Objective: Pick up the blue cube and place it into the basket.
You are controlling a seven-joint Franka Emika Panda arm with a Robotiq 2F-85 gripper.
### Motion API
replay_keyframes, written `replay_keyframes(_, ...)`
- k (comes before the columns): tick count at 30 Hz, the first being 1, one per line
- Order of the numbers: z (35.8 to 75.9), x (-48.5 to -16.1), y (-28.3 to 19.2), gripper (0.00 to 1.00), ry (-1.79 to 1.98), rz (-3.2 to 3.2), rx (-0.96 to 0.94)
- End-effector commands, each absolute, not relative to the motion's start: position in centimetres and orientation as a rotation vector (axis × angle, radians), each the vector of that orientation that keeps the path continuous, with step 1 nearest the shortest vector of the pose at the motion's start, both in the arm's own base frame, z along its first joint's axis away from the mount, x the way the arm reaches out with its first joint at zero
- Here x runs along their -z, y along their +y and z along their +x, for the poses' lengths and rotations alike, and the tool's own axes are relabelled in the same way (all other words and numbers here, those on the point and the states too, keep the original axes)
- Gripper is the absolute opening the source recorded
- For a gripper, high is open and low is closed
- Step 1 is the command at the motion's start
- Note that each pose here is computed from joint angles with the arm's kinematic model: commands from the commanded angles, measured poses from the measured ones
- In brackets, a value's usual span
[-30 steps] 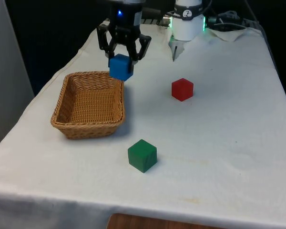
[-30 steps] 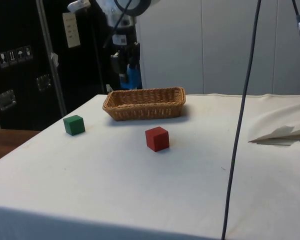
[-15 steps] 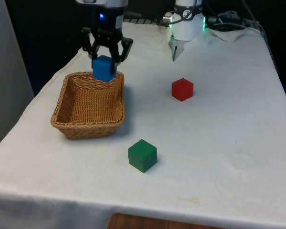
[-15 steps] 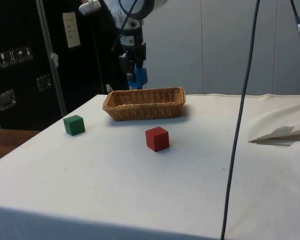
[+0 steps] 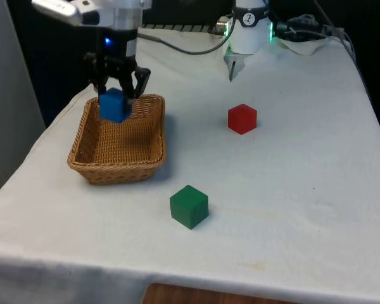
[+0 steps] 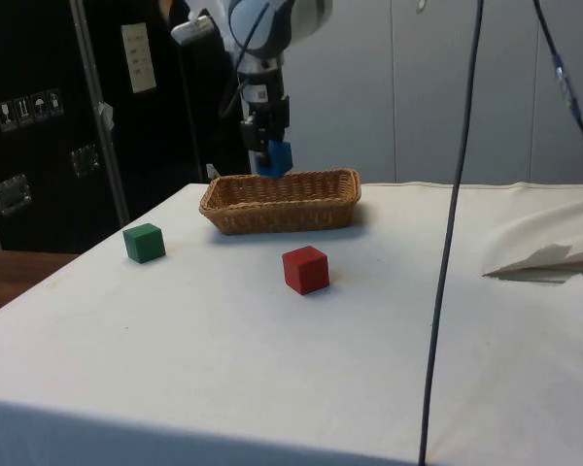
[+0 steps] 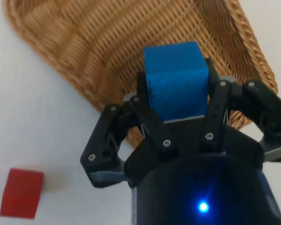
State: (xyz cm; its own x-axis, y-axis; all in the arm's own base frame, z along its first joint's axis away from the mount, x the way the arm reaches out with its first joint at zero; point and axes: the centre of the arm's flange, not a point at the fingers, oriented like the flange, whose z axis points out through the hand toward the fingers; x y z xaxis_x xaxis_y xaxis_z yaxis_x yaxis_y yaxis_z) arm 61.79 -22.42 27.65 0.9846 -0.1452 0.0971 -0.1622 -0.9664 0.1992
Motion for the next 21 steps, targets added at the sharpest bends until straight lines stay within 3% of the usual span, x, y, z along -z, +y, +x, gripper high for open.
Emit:
replay_keyframes(1, 62.0, -27.1, -22.9, 0.03, -0.227, 2.931, -0.125)
replay_keyframes(21, 62.1, -22.2, -24.2, 0.03, -0.210, 2.953, -0.090)
